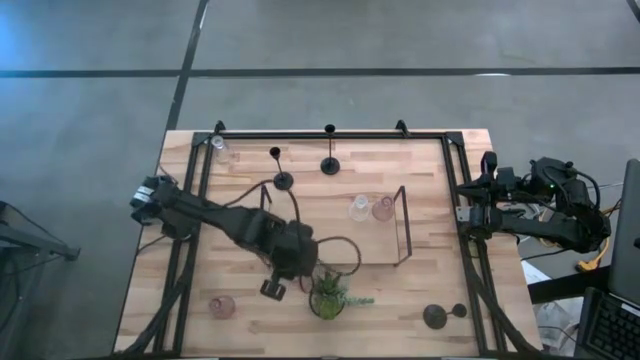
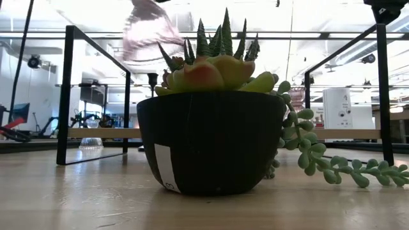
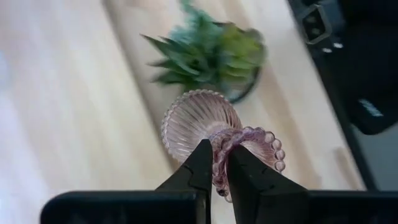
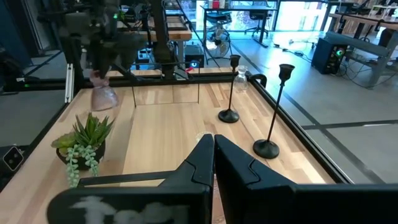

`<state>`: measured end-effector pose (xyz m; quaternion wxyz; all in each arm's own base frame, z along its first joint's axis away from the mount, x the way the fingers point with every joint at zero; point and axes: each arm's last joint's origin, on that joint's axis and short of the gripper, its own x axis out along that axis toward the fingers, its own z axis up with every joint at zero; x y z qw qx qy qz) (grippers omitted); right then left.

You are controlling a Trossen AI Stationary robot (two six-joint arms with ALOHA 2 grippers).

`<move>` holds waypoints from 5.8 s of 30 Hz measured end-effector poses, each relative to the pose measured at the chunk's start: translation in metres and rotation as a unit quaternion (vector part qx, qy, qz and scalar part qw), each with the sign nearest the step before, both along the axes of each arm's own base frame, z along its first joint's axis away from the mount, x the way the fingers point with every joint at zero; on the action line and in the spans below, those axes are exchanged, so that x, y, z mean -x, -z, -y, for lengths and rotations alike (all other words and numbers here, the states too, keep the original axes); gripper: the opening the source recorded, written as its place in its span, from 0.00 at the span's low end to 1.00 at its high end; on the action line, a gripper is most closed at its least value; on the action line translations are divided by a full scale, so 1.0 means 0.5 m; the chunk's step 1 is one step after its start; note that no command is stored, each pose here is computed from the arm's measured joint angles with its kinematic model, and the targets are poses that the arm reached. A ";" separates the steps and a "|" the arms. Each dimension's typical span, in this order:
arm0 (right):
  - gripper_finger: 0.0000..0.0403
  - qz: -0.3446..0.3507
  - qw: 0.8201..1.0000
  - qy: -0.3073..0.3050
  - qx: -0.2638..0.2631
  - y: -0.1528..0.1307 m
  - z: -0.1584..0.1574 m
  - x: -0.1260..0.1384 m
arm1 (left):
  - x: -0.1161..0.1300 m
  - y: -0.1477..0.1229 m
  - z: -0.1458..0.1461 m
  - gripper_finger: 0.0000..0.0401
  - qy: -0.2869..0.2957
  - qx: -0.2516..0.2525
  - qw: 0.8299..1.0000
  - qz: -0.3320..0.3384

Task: Pick & Place candle stick holders
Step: Put the right pink candle holder on the shelf, then put the transparent candle holder on the shelf

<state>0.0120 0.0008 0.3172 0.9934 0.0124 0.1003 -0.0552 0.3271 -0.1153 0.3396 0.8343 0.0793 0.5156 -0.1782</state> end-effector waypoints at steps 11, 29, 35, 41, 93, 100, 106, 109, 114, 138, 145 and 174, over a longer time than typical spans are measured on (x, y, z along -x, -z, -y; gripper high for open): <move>0.02 0.000 1.000 0.000 0.000 0.000 0.000 0.000 | -0.023 -0.022 -0.109 0.08 -0.025 -0.032 0.999 0.014; 0.02 0.000 1.000 0.000 0.000 0.000 0.000 0.000 | -0.055 -0.028 -0.260 0.08 -0.064 -0.028 0.996 0.062; 0.02 0.000 1.000 0.000 0.000 0.000 0.000 0.000 | -0.076 -0.008 -0.306 0.08 -0.083 -0.015 0.996 0.031; 0.02 0.000 1.000 0.000 0.000 0.000 0.000 0.000 | -0.106 -0.003 -0.328 0.08 -0.089 -0.014 0.996 0.013; 0.02 0.000 1.000 0.000 0.000 0.000 0.000 0.000 | -0.206 0.100 -0.425 0.10 -0.137 0.034 0.987 -0.075; 0.02 0.000 1.000 0.000 0.000 0.000 0.000 0.000 | -0.206 0.117 -0.428 0.10 -0.139 0.032 0.986 -0.081; 0.02 -0.001 1.000 0.000 0.000 0.000 0.000 0.000 | -0.208 0.115 -0.430 0.10 -0.136 0.029 0.988 -0.073; 0.02 0.000 1.000 0.000 0.000 0.000 0.000 0.000 | -0.209 0.115 -0.430 0.10 -0.135 0.028 0.988 -0.070; 0.02 0.000 1.000 0.000 0.000 0.000 0.000 0.000 | -0.211 0.114 -0.431 0.10 -0.135 0.027 0.988 -0.064; 0.02 -0.001 1.000 0.000 0.000 0.000 0.000 0.000 | -0.210 0.114 -0.433 0.10 -0.142 0.026 0.987 -0.068; 0.02 -0.001 1.000 0.000 0.000 0.000 0.000 0.000 | -0.210 0.114 -0.433 0.11 -0.146 0.026 0.987 -0.069; 0.02 0.000 1.000 0.000 0.000 0.000 0.000 0.000 | -0.198 0.073 -0.431 0.24 -0.150 0.022 0.987 -0.047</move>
